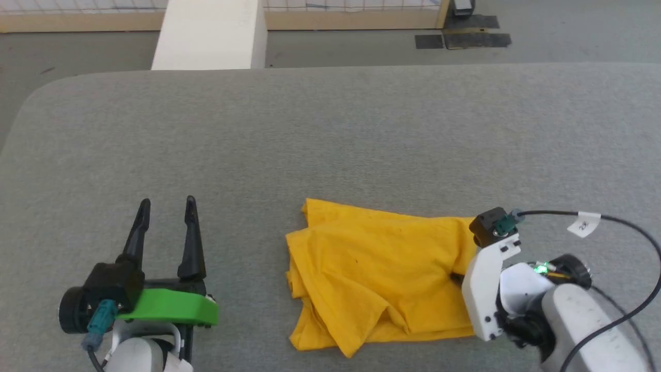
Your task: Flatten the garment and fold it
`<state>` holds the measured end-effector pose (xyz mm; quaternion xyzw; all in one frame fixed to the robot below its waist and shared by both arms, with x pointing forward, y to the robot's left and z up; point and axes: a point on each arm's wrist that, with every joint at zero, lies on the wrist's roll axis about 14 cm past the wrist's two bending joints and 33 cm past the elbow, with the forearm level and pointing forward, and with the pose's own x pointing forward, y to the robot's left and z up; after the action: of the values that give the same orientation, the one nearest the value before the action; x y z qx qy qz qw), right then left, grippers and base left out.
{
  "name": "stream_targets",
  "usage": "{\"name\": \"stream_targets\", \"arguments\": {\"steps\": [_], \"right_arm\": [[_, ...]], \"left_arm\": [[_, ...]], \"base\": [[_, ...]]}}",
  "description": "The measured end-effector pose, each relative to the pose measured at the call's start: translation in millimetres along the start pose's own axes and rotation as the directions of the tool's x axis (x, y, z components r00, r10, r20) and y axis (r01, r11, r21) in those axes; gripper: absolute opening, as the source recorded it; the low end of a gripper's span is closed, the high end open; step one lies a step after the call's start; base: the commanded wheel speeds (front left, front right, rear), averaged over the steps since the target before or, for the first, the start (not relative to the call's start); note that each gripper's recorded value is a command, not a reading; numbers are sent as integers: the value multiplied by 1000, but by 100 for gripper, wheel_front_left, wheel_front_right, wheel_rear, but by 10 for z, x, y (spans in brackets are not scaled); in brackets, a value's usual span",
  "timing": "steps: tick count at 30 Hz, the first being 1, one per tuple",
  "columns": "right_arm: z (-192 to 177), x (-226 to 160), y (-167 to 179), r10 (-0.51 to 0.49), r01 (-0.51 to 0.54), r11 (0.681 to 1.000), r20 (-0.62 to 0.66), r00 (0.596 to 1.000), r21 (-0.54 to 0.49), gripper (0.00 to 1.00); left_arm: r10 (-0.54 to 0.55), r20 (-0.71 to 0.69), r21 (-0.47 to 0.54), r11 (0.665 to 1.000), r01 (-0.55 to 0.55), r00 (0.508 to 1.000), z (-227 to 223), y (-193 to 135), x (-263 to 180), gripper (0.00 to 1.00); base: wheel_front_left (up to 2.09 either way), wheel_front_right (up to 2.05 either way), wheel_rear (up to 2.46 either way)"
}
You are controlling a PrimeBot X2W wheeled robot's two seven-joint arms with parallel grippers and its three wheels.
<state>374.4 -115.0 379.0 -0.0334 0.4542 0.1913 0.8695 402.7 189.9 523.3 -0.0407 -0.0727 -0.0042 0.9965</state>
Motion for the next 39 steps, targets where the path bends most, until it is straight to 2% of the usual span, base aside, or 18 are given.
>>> {"name": "stream_targets", "arguments": {"steps": [4, 8, 12, 15, 18, 22, 26, 32, 33, 34, 36, 39], "right_arm": [[59, -205, -308, -55, 55, 996, -2, 998, -73, 0], [26, -541, -865, -186, 182, 978, -26, 982, -103, 0], [-2, -887, -1351, -305, 303, 951, -28, 952, -68, 0], [-46, -1169, -1785, -414, 413, 910, -33, 910, -19, 0], [-161, -1425, -2228, -519, 521, 853, -72, 852, 28, 0], [-276, -1688, -2732, -624, 632, 763, -104, 775, 134, 0], [-476, -1856, -3141, -704, 726, 659, -181, 687, 195, 0], [-511, -1925, -3540, -785, 812, 543, -217, 581, 214, 0], [-512, -1933, -3601, -798, 825, 522, -219, 562, 214, 25], [-541, -1918, -3639, -802, 834, 509, -235, 549, 211, 100], [-564, -1835, -3671, -803, 839, 500, -248, 542, 214, 100], [-506, -1705, -3687, -809, 839, 504, -229, 542, 203, 100]], "left_arm": [[-26, 12, -6, 1000, 26, 1000, 12, -85, 77, 100], [-86, 13, -27, 996, 87, 996, -29, -308, 197, 100], [-174, 29, -48, 983, 176, 984, -49, -634, 374, 100], [-260, 40, -54, 964, 262, 965, -67, -941, 564, 100], [-331, 45, -52, 942, 333, 943, -117, -1197, 736, 100], [-382, 25, -48, 922, 383, 924, -286, -1369, 912, 100], [-404, -24, -60, 914, 402, 914, -560, -1421, 1012, 100], [-413, -94, -69, 910, 408, 906, -931, -1397, 1079, 100], [-410, -102, -72, 912, 404, 906, -986, -1383, 1085, 100], [-406, -112, -75, 914, 400, 907, -1039, -1366, 1086, 100], [-393, -132, -75, 920, 386, 910, -1122, -1316, 1083, 100], [-374, -149, -67, 927, 368, 915, -1177, -1236, 1065, 100]], "base": [[0, 0, 0], [0, 0, 0], [0, 0, 0], [0, 0, 0], [0, 0, 0], [0, 0, 0], [0, 0, 0], [0, 0, 0], [0, 0, 0], [0, 0, 0], [0, 0, 0], [0, 0, 0]]}}
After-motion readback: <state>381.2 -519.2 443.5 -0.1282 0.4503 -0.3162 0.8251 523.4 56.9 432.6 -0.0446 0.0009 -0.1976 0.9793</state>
